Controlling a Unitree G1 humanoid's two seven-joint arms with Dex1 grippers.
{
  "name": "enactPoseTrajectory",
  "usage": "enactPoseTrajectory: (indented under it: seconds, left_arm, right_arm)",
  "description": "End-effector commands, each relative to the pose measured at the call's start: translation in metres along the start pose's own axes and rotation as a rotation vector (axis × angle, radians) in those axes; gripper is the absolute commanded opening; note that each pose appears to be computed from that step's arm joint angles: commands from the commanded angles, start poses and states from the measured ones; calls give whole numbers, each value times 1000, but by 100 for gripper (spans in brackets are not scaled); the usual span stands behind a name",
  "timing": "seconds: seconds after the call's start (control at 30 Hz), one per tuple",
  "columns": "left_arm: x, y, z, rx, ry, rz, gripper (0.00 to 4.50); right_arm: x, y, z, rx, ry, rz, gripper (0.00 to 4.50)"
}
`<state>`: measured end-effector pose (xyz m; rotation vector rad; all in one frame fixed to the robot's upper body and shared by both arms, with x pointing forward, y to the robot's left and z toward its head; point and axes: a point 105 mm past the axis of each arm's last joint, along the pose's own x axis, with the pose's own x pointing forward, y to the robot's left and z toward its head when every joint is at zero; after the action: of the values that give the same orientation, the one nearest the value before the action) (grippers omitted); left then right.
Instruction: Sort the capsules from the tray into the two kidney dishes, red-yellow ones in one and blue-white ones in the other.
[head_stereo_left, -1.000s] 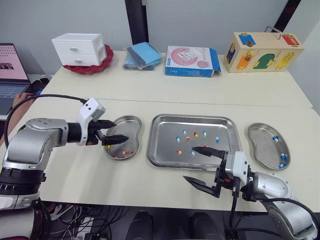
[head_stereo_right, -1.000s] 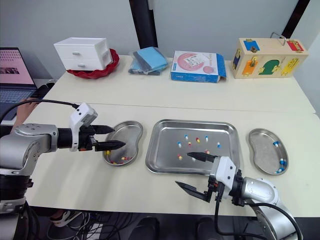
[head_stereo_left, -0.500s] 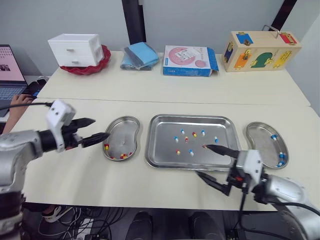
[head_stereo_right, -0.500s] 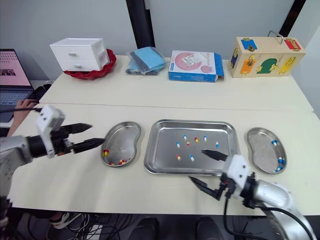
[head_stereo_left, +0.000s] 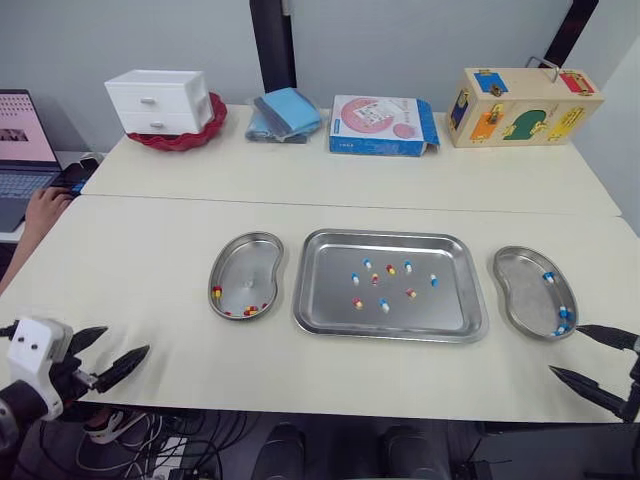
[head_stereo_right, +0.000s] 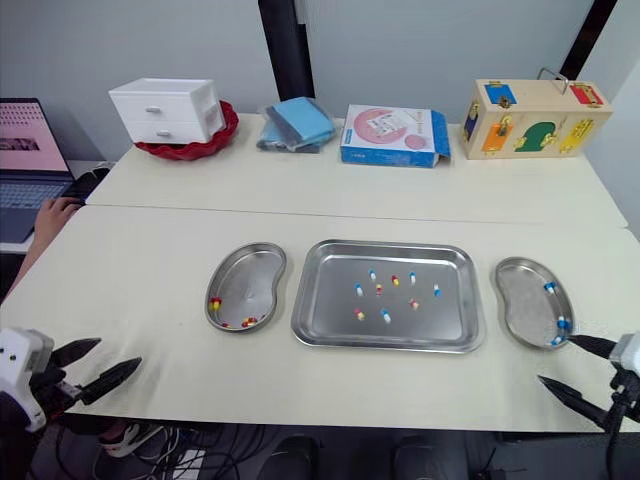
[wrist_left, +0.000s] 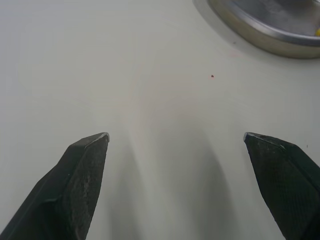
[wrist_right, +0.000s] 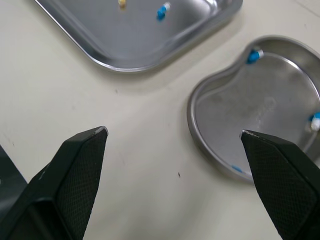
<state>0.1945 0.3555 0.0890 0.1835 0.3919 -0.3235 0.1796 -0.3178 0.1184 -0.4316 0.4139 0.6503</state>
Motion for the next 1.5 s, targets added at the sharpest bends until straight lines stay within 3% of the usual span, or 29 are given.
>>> enactPoseTrajectory:
  seconds: [0.03, 0.57, 0.77, 0.9, 1.13, 1.3, 1.5]
  left_arm:
    - [-8, 2, 5, 30, -32, 33, 448]
    - [10, -16, 13, 72, -72, -72, 448]
    - [12, -32, 10, 97, -66, -157, 448]
    - [8, -47, 3, 90, -62, -209, 448]
    - [-2, -62, -4, 89, -67, -262, 448]
    - [-3, -72, 6, 114, -98, -307, 448]
    - [24, -116, 56, 254, -185, -539, 448]
  right_arm:
    - [-9, -12, 3, -58, 15, -27, 450]
    - [-14, -17, -5, -106, 50, -19, 450]
    - [8, 19, 13, -141, -42, 92, 450]
    - [40, 55, 48, -166, -209, 166, 450]
    - [71, 81, 76, -162, -364, 191, 450]
    - [77, 85, 75, -152, -375, 212, 450]
    - [79, 88, 58, -133, -365, 242, 450]
